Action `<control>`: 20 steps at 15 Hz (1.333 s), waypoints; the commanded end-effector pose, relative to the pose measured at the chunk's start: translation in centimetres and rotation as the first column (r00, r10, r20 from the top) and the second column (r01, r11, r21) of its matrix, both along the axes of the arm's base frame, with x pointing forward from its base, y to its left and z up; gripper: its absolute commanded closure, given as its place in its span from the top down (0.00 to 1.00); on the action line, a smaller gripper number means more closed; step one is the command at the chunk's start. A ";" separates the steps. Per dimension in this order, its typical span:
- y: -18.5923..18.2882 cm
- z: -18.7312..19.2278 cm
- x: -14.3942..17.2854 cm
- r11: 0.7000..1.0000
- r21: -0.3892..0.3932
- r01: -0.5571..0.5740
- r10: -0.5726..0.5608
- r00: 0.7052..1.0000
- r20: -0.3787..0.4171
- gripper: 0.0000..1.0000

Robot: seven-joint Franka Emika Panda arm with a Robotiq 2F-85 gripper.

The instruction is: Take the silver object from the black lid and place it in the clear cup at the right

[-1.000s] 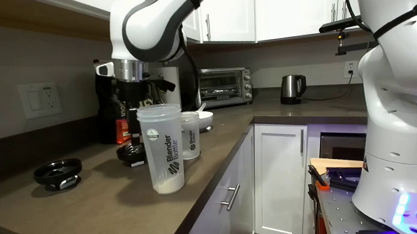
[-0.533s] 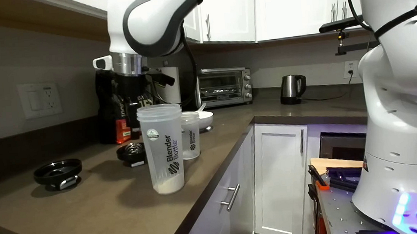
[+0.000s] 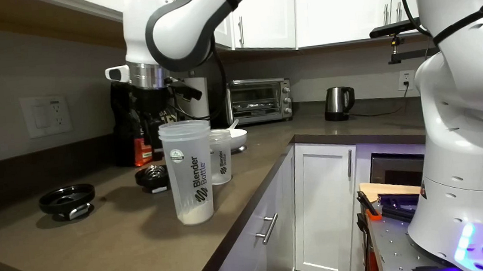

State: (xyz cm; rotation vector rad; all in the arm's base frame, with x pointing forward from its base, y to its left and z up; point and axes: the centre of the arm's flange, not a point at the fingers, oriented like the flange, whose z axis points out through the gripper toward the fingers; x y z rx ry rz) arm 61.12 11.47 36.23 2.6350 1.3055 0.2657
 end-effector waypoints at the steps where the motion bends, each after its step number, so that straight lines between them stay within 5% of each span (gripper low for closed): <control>1: -0.4 -0.7 0.8 0.999 0.020 -0.036 0.035 0.999 0.036 1.00; 7: -0.4 -1.8 1.3 0.998 0.041 -0.040 0.038 0.998 0.049 0.96; 9: -0.5 -2.0 1.4 0.998 0.041 -0.039 0.037 0.998 0.044 0.82; 18: -0.9 -2.7 1.5 0.999 0.038 -0.028 0.027 0.999 0.019 0.71; 19: -0.9 -2.7 1.6 0.999 0.039 -0.025 0.025 1.000 0.014 0.59; 20: -0.9 -2.7 1.6 0.999 0.039 -0.024 0.024 1.000 0.013 0.58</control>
